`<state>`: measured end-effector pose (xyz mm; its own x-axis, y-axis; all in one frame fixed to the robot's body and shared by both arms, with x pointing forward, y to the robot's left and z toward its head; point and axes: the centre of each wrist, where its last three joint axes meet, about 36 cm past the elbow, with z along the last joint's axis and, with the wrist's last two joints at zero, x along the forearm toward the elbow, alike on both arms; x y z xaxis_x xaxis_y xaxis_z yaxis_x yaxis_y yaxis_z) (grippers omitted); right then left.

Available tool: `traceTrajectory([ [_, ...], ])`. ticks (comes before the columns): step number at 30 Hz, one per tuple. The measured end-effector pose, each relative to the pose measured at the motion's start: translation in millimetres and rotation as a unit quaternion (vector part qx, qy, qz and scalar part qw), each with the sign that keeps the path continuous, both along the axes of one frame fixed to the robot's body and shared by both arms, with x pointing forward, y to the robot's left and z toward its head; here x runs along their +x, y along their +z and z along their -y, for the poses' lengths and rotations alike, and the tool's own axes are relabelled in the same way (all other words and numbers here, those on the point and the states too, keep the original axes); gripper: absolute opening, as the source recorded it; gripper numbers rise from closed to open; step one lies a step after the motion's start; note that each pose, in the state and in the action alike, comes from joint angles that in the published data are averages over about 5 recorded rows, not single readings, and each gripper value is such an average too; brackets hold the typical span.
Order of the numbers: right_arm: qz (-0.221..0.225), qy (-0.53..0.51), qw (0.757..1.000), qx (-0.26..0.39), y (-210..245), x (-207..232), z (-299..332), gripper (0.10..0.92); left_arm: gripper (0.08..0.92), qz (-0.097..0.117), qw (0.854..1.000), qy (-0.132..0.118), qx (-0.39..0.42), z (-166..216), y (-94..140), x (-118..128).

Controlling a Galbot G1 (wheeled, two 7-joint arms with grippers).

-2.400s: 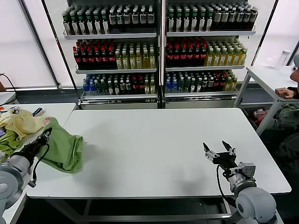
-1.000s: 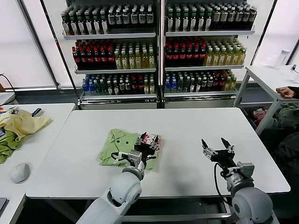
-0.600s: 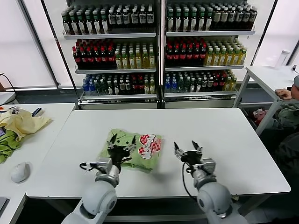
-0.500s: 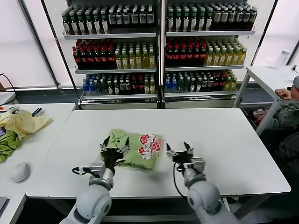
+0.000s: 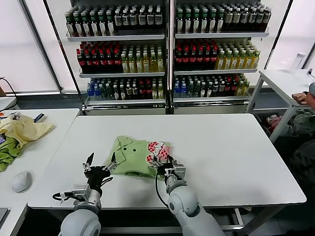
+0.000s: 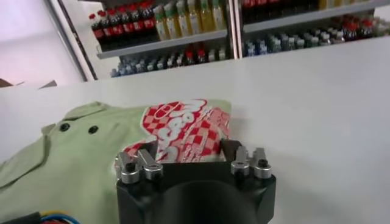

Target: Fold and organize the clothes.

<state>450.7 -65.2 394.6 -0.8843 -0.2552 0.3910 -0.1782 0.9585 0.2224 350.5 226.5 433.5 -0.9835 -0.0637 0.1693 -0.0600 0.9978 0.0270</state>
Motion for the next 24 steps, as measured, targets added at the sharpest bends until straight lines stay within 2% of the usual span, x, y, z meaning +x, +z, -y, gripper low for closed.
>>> traceTrajectory([
  [8, -0.011, -0.006, 1.0, 0.003, -2, 6, -3, 0.397, 0.823, -0.003, 1.0, 0.004, 0.001, -3, -1, -7],
  [16, 0.008, -0.001, 0.999, -0.042, 0, 24, 28, 0.175, 0.823, -0.005, 1.0, 0.003, 0.002, -5, -2, -12],
  [19, 0.017, -0.001, 0.998, -0.064, 0, 36, 48, 0.139, 0.823, -0.005, 1.0, 0.002, 0.002, -5, -2, -14],
  [24, 0.028, -0.009, 0.994, -0.104, 0, 60, 88, 0.135, 0.823, -0.004, 1.0, -0.003, 0.001, -3, -1, -14],
])
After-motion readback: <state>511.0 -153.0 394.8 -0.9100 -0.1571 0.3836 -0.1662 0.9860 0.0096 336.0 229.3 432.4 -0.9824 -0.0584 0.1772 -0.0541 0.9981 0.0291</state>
